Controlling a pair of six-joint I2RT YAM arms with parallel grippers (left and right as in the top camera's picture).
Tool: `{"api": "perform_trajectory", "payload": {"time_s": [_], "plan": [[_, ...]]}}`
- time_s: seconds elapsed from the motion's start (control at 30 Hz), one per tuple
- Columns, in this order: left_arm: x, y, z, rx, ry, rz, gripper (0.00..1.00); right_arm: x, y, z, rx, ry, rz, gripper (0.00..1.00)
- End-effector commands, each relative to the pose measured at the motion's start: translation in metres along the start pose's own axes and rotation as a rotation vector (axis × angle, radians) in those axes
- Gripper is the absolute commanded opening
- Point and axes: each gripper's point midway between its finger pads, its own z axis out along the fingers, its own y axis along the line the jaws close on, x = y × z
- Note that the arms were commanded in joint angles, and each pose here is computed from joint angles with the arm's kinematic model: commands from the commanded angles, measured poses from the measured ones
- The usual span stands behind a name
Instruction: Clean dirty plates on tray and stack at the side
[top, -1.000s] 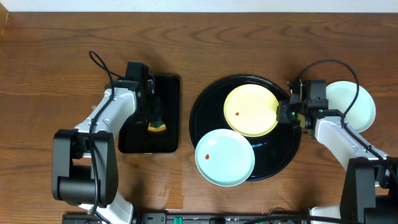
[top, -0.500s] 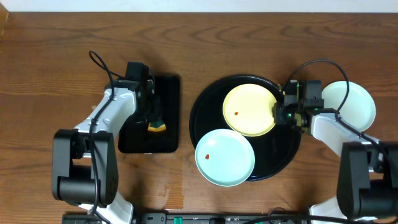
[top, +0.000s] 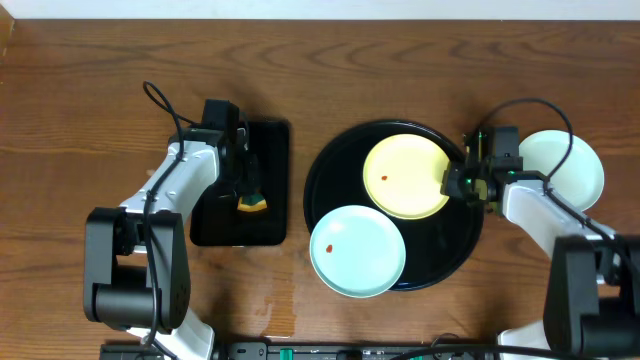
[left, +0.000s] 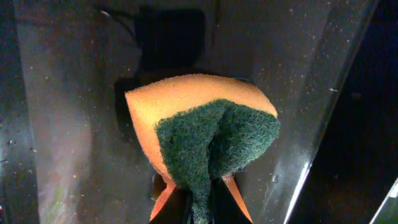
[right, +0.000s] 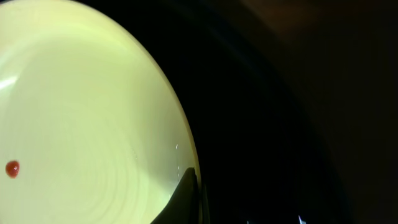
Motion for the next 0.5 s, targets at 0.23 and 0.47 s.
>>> {"api": "perform_trajectory", "payload": {"time_s": [0.23, 0.47], "plan": [[0.002, 0.003, 0.003, -0.013, 0.010, 0.007, 0.08, -0.005, 0.000, -0.021, 0.073, -0.052, 0.159, 0.01], [0.004, 0.004, 0.009, -0.011, 0.001, 0.038, 0.08, 0.003, -0.005, -0.006, 0.090, -0.009, 0.099, 0.01]]}}
